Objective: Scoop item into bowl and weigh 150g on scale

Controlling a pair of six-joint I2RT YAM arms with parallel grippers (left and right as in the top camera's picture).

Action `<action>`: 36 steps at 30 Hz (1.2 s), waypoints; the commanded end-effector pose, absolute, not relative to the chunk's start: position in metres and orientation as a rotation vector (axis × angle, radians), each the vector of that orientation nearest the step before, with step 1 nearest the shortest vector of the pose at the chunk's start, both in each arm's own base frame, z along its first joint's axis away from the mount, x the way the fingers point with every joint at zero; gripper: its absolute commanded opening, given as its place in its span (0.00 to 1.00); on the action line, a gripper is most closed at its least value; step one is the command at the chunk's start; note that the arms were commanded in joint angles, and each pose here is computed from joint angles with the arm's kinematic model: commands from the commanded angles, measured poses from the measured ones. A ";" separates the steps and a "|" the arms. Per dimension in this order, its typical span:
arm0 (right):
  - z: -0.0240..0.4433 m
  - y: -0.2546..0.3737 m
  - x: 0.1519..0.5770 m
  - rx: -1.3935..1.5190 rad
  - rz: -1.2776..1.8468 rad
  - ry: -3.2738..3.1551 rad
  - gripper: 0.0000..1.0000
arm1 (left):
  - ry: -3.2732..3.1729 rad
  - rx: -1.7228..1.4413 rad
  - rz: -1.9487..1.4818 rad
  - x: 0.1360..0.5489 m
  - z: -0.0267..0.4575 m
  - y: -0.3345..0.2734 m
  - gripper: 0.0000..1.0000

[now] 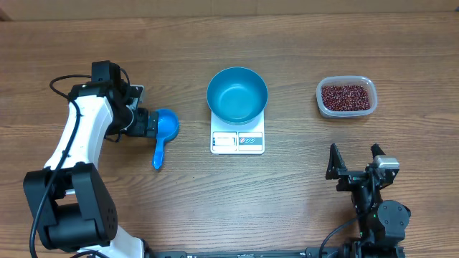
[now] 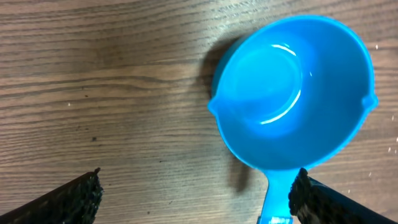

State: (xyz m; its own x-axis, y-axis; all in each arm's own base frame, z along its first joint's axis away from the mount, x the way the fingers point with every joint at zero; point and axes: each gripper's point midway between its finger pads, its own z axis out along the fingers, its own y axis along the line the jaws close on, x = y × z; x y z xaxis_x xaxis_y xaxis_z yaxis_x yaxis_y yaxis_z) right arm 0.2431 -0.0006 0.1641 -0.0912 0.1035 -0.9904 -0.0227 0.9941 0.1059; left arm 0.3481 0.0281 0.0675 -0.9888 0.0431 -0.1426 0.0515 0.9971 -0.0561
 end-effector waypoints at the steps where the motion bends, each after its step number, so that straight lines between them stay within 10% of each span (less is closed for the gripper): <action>1: 0.168 -0.003 0.243 0.068 0.095 1.645 1.00 | 2.982 -0.023 -0.116 0.356 0.069 0.026 1.00; 36: 0.168 -0.003 0.243 0.068 0.094 1.645 1.00 | 3.015 -0.148 -0.026 0.368 0.034 0.019 0.99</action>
